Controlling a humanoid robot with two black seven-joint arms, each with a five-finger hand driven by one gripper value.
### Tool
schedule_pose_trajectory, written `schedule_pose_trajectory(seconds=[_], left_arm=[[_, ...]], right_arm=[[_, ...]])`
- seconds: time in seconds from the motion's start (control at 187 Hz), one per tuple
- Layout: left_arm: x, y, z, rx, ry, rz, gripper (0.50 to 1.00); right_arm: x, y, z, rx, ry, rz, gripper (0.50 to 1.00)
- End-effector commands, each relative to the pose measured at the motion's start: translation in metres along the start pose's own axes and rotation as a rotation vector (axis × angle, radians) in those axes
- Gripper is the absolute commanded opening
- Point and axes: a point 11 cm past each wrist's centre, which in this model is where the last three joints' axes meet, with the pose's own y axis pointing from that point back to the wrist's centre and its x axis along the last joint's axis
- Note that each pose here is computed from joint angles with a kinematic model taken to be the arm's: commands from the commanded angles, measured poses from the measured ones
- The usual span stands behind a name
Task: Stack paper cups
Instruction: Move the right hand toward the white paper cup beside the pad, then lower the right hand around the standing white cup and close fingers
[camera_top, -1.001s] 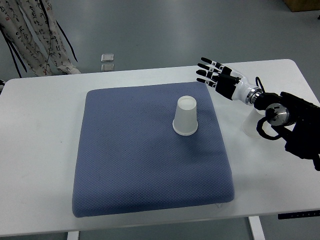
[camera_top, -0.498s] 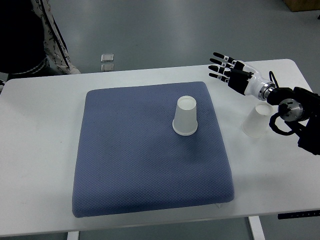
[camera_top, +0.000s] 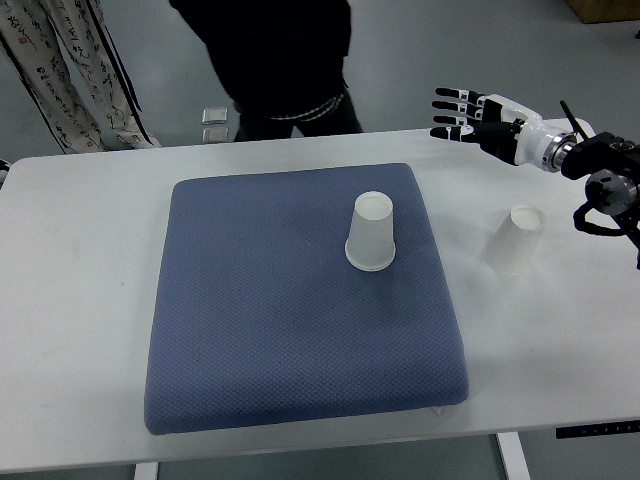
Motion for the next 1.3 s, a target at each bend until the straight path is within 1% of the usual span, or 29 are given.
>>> schedule_pose_trajectory(seconds=[0.0, 0.102, 0.209, 0.337, 0.412, 0.503, 0.6, 0.707, 0.942, 1.178, 1.296], left_arm=[[0.000, 0.000, 0.000, 0.001, 0.000, 0.000, 1.000], [0.000, 0.000, 0.000, 0.001, 0.000, 0.000, 1.000], [0.000, 0.000, 0.001, -0.001, 0.000, 0.000, 1.000], [0.000, 0.000, 0.001, -0.001, 0.000, 0.000, 1.000], [0.000, 0.000, 0.001, -0.001, 0.000, 0.000, 1.000], [0.000, 0.000, 0.001, -0.001, 0.000, 0.000, 1.000], [0.000, 0.000, 0.001, -0.001, 0.000, 0.000, 1.000], [0.000, 0.000, 0.001, -0.001, 0.000, 0.000, 1.000], [0.000, 0.000, 0.001, -0.001, 0.000, 0.000, 1.000], [0.000, 0.000, 0.001, -0.001, 0.000, 0.000, 1.000], [0.000, 0.000, 0.001, -0.001, 0.000, 0.000, 1.000]], right_arm=[[0.003, 0.002, -0.007, -0.044, 0.137, -0.018, 0.915], [0.009, 0.006, -0.011, -0.103, 0.285, -0.041, 0.915], [0.006, 0.009, -0.015, -0.154, 0.421, -0.084, 0.913], [0.015, 0.021, -0.007, -0.268, 0.606, -0.116, 0.913], [0.019, 0.026, -0.008, -0.310, 0.671, -0.129, 0.913], [0.034, 0.041, -0.016, -0.360, 0.747, -0.126, 0.913], [0.044, 0.053, -0.016, -0.418, 0.815, -0.133, 0.915], [0.043, 0.057, -0.009, -0.475, 0.873, -0.178, 0.915], [0.039, 0.062, 0.016, -0.534, 0.914, -0.221, 0.915], [0.044, 0.069, 0.042, -0.574, 0.976, -0.199, 0.913], [0.045, 0.069, 0.047, -0.570, 0.986, -0.183, 0.913]])
